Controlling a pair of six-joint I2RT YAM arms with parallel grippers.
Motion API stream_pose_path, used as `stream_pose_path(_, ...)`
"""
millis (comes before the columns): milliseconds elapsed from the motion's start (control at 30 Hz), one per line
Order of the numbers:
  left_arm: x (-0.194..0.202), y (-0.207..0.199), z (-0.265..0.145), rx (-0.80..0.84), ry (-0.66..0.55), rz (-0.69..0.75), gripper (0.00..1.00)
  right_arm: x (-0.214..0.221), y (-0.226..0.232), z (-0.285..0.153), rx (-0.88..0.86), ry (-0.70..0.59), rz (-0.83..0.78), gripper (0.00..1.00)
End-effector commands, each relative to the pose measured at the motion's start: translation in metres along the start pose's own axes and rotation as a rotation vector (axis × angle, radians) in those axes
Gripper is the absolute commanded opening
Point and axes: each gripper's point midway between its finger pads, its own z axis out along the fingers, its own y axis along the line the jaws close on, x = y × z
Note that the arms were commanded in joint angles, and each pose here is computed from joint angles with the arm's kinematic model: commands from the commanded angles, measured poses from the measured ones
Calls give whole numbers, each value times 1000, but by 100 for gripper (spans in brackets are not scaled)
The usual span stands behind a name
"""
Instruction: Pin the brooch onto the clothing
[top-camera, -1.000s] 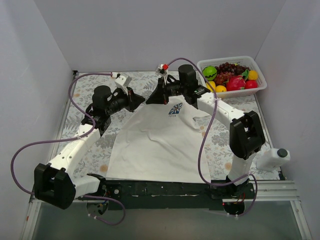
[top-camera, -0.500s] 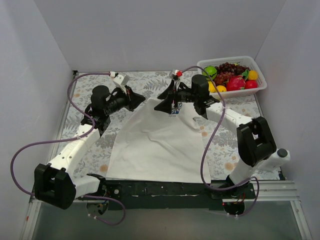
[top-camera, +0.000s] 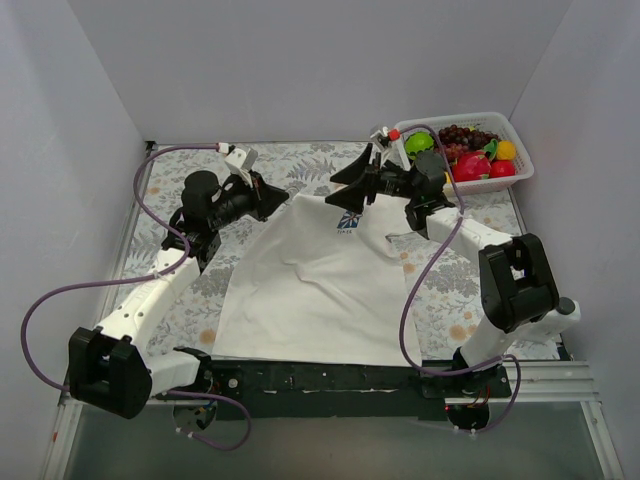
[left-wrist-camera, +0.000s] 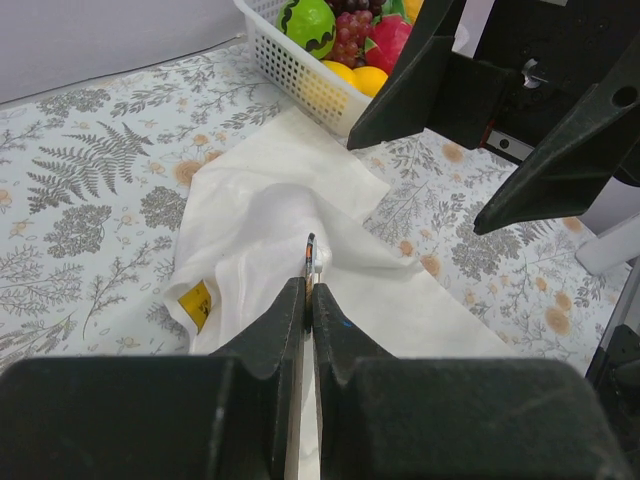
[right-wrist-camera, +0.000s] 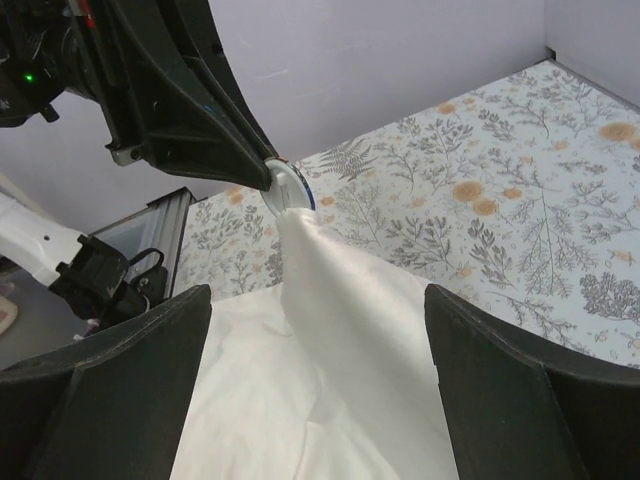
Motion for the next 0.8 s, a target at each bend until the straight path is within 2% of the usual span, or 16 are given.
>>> stream_pose_path(0, -31, 0, -1, -22, -69, 42, 0, -10, -12, 4, 67, 12, -32, 94)
stream_pose_path(167, -32, 15, 7, -85, -52, 27, 0, -6, -41, -2, 241, 67, -14, 95)
stream_pose_path(200, -42, 21, 9, -121, -67, 36, 0, -3, -51, -4, 309, 93, 14, 95)
stream_pose_path(267, -34, 36, 14, -184, -18, 20, 0, -7, -66, -9, 407, 111, -16, 95)
stream_pose_path(433, -63, 100, 9, -549, -68, -2, 0, -5, -96, -27, 644, 212, 5, 98)
stream_pose_path(500, -58, 124, 17, -645, -40, -18, 0, -2, -108, -36, 733, 251, -1, 98)
stream_pose_path(533, -72, 138, 10, -750, -58, -25, 0, -1, -109, -40, 763, 276, 9, 98)
stream_pose_path(567, -71, 149, 13, -799, -37, -30, 0, 0, -115, -45, 805, 285, 6, 98)
stream_pose_path(600, -52, 167, 24, -853, 26, -41, 0, 1, -116, -47, 819, 295, 13, 98)
stream_pose_path(633, -60, 175, 24, -909, 41, -50, 4, 3, -116, -51, 836, 302, 14, 98)
stream_pose_path(700, -29, 194, 39, -950, 151, -67, 41, 5, -116, -57, 870, 306, 26, 98)
stream_pose_path(733, -22, 195, 39, -964, 184, -94, 65, 7, -116, -62, 893, 307, 34, 98)
stream_pose_path(767, -22, 198, 41, -978, 179, -108, 98, 13, -117, -67, 916, 316, 43, 98)
